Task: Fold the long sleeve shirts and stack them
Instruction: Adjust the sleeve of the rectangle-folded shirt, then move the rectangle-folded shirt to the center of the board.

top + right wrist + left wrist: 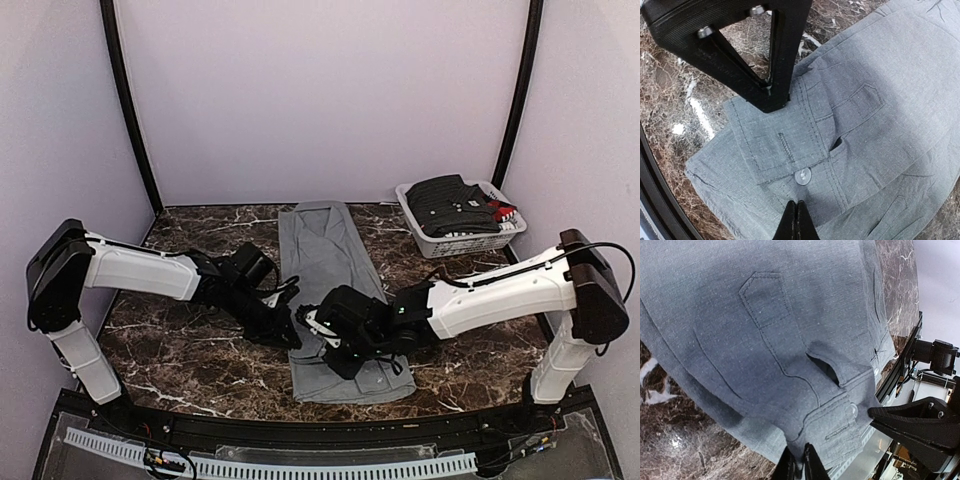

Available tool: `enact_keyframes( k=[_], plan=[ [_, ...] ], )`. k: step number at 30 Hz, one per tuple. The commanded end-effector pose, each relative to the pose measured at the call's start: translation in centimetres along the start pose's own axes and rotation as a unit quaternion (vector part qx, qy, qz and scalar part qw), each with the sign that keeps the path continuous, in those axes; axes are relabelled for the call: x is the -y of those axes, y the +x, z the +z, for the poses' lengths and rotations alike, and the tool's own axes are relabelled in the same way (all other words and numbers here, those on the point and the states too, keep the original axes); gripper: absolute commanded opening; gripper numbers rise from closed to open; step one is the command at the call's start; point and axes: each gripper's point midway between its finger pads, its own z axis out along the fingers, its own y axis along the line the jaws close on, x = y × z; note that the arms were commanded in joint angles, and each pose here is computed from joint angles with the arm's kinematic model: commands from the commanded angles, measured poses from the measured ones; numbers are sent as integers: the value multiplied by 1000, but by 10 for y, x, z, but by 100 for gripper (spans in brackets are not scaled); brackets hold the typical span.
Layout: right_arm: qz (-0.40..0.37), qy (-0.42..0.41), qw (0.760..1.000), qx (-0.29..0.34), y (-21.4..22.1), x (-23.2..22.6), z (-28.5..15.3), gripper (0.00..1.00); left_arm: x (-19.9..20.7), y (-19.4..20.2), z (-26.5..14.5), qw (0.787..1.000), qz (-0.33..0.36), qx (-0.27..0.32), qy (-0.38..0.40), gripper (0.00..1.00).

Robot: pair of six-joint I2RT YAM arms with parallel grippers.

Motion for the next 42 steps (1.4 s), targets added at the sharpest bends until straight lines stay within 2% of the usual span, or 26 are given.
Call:
enact_keyframes(
  k=[1,9,11,12,14,16,19,22,28,33,39,42],
  plan=[
    [-7,-36,999,-15,13,-10,-5,0,9,13,-9,1000,-1,-9,15,7],
    [0,-50,998,-24,25,-13,-5,0,18,29,-4,999,2,-32,25,6],
    [1,-54,998,-24,27,-14,-4,0,14,30,-4,999,-3,-30,18,14],
    [2,-56,998,-25,27,-14,-4,0,13,29,-5,1000,-4,-26,14,25],
    [6,-60,998,-21,26,-15,-5,7,13,24,-10,1000,-2,-8,5,36],
    [21,-67,997,-8,18,-12,-9,20,15,15,-18,1000,2,19,-6,46],
    [68,-71,995,25,-1,9,-19,41,5,-9,-33,996,-5,78,-41,49],
    [112,-60,990,65,-22,38,-30,48,-13,-42,-54,989,-27,134,-54,49],
    [230,-33,965,125,-53,112,-32,48,-42,-111,-82,972,-37,219,-71,44],
    [240,-49,954,172,-105,140,-23,43,-50,-161,-80,966,-28,250,-60,42],
    [255,-76,948,176,-143,166,19,24,-37,-196,-71,965,-8,260,-18,35],
    [276,-73,944,165,-143,187,52,18,-36,-208,-69,963,-11,270,-10,33]
  ],
)
